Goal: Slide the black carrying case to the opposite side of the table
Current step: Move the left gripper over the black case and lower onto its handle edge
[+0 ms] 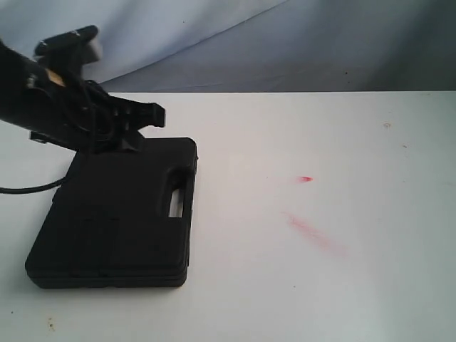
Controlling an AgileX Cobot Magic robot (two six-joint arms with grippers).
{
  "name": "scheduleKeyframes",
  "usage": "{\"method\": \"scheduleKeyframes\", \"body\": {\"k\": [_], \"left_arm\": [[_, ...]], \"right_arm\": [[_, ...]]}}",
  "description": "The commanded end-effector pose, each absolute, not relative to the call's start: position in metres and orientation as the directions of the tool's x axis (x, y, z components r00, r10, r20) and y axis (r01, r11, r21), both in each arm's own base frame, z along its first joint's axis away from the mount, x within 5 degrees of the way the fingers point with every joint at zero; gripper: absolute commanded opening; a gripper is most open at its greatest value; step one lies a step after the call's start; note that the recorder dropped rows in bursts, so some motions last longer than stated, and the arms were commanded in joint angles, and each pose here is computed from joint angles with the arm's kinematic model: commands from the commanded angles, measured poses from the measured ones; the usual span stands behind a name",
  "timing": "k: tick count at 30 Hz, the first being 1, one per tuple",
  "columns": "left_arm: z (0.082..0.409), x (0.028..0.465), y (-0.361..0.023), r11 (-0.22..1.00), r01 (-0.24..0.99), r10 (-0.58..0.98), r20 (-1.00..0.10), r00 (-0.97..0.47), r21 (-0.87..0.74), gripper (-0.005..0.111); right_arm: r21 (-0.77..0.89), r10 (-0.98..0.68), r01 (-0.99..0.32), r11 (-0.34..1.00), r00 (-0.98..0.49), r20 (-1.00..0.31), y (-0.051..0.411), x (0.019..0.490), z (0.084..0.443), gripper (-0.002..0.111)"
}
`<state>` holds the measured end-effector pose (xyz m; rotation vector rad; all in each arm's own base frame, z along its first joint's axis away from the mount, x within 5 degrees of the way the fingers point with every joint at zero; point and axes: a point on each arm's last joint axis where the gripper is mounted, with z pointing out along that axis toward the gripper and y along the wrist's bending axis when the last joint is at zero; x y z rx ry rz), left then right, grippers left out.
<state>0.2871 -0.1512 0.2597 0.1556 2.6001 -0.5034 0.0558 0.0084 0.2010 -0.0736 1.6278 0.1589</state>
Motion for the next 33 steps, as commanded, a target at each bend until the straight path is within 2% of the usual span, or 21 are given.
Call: {"method": "scheduleKeyframes", "body": {"k": [1, 7, 14, 28, 33], "left_arm": [[0.240, 0.302, -0.186, 0.923, 0.213, 0.053, -0.440, -0.896, -0.322, 0.000], [0.215, 0.319, -0.217, 0.925, 0.196, 0.058, -0.387, -0.920, -0.327, 0.000], [0.187, 0.336, -0.221, 0.959, 0.153, 0.075, -0.305, -0.949, -0.239, 0.000], [0.180, 0.343, -0.215, 0.982, 0.103, 0.047, -0.325, -0.945, -0.157, 0.000], [0.180, 0.350, -0.219, 0.990, 0.089, 0.061, -0.236, -0.970, -0.108, 0.000]], "right_arm": [[0.055, 0.047, -0.139, 0.989, -0.057, -0.997, 0.008, 0.056, 0.201, 0.000], [0.055, 0.047, -0.139, 0.989, -0.057, -0.997, 0.008, 0.056, 0.201, 0.000], [0.055, 0.047, -0.139, 0.989, -0.057, -0.997, 0.008, 0.056, 0.201, 0.000], [0.055, 0.047, -0.139, 0.989, -0.057, -0.997, 0.008, 0.056, 0.201, 0.000], [0.055, 0.047, -0.139, 0.989, -0.057, -0.997, 0.008, 0.056, 0.201, 0.000]]}}
